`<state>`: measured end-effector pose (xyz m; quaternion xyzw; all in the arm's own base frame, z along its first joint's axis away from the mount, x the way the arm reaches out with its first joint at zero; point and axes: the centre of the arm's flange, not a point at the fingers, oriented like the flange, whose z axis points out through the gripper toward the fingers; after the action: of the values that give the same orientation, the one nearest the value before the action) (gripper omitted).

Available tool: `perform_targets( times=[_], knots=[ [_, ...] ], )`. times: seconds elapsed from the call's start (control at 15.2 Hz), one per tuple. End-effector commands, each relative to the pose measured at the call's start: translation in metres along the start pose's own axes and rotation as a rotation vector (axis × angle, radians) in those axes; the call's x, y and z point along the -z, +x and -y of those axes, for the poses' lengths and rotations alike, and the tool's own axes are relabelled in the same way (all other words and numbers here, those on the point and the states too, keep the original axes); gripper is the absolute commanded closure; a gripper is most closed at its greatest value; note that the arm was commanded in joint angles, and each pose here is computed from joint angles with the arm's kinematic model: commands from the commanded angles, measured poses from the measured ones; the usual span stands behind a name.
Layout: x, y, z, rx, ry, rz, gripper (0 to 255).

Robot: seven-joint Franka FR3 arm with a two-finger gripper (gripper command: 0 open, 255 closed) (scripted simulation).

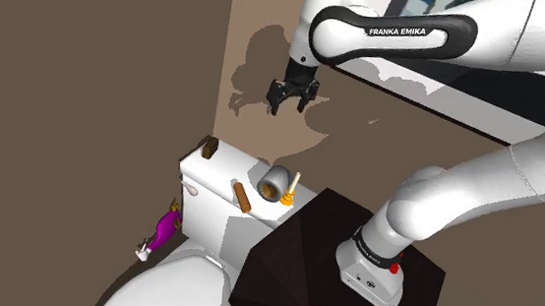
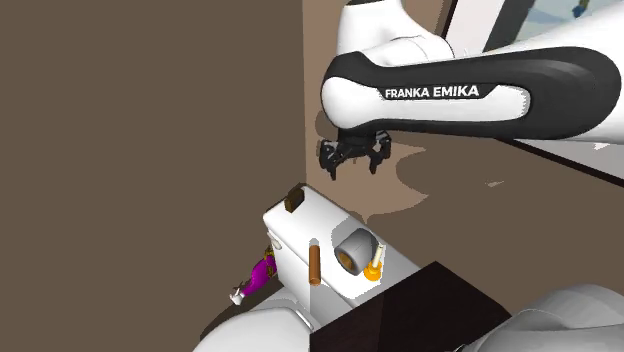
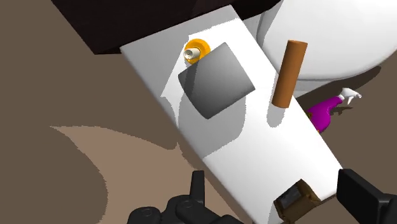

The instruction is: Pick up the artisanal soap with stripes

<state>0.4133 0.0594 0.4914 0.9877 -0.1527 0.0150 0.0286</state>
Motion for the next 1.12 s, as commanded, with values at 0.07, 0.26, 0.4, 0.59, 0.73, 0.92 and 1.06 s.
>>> perform_targets(
  times=[0.07,0.26,0.4,0.59,0.73,0.92,1.06],
  knots=[
    [-0.028,0.019,0.022,-0.085,0.001,0.008,0],
    [-0.057,0.039,0.043,-0.166,0.001,0.017,0],
    [-0.076,0.053,0.055,-0.22,0.0,0.023,0],
    [-0.105,0.075,0.073,-0.301,0.0,0.032,0],
    [-0.124,0.091,0.083,-0.355,0.0,0.038,0],
    [-0.153,0.114,0.098,-0.436,-0.001,0.047,0],
    [-0.173,0.131,0.106,-0.49,-0.001,0.053,0]
  ],
)
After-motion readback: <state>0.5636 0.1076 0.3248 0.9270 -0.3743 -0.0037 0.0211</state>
